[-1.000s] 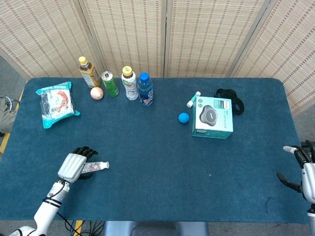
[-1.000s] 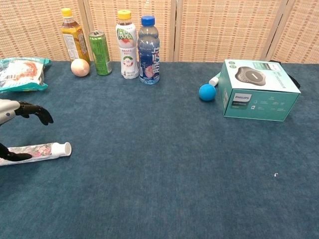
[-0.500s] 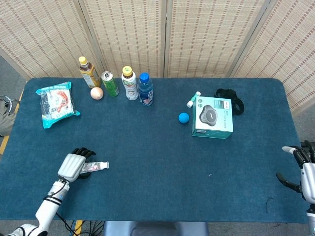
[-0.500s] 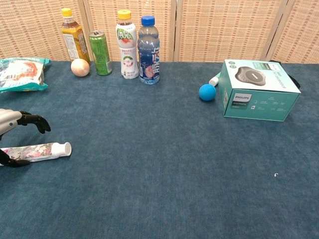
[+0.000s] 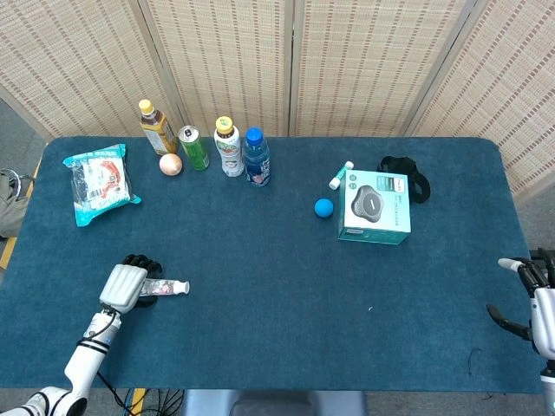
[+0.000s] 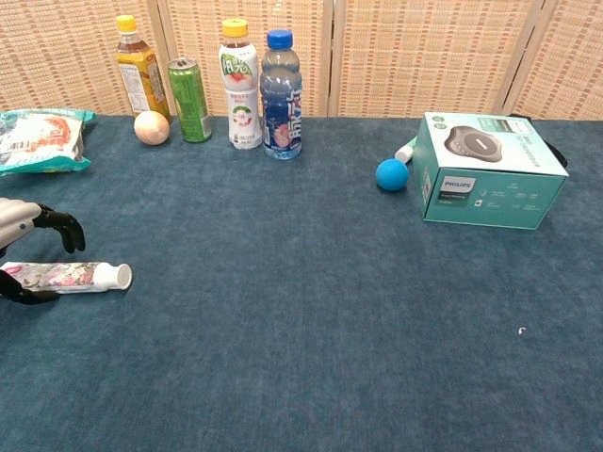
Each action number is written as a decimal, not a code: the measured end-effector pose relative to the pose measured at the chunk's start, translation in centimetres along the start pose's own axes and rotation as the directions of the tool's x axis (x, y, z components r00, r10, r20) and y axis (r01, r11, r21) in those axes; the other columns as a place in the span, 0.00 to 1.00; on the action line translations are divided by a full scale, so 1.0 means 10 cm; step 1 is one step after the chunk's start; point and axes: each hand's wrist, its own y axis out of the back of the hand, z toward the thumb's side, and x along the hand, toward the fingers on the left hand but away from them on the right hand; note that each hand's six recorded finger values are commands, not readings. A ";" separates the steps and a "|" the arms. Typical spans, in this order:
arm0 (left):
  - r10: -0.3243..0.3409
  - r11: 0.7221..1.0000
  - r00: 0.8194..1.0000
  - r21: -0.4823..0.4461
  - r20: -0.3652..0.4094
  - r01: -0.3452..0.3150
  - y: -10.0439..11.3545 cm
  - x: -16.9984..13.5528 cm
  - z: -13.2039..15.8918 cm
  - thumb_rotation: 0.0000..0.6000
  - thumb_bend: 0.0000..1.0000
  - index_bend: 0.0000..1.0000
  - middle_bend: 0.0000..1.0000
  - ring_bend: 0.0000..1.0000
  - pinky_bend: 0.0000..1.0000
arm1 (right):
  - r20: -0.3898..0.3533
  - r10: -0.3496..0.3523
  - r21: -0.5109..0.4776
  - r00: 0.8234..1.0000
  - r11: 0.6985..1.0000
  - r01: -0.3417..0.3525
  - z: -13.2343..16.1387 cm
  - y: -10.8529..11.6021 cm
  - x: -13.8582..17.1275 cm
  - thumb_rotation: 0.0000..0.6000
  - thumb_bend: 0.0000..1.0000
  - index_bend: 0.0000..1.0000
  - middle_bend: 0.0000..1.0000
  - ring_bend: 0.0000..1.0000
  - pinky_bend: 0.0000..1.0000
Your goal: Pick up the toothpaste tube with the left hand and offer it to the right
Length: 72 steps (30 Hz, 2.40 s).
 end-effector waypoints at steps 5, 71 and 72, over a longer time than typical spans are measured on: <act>-0.007 1.000 1.000 0.022 -0.004 0.007 -0.01 0.05 -0.03 1.00 0.15 0.38 0.39 0.24 0.20 | 0.003 0.003 -0.001 1.000 1.000 -0.003 0.00 -0.01 0.00 1.00 0.09 0.31 0.30 0.07 0.14; 0.080 0.891 0.863 -0.423 0.498 0.162 1.22 0.46 1.16 1.00 0.33 0.63 0.66 0.43 0.30 | -0.674 -0.010 -0.033 0.738 0.999 -0.017 1.81 0.01 -0.39 1.00 0.11 0.37 0.31 0.07 0.15; 0.077 0.885 0.859 -0.431 0.505 0.174 1.23 0.46 1.18 1.00 0.33 0.63 0.66 0.43 0.30 | -0.693 -0.012 -0.036 0.721 0.999 -0.018 1.88 0.00 -0.39 1.00 0.11 0.38 0.32 0.07 0.15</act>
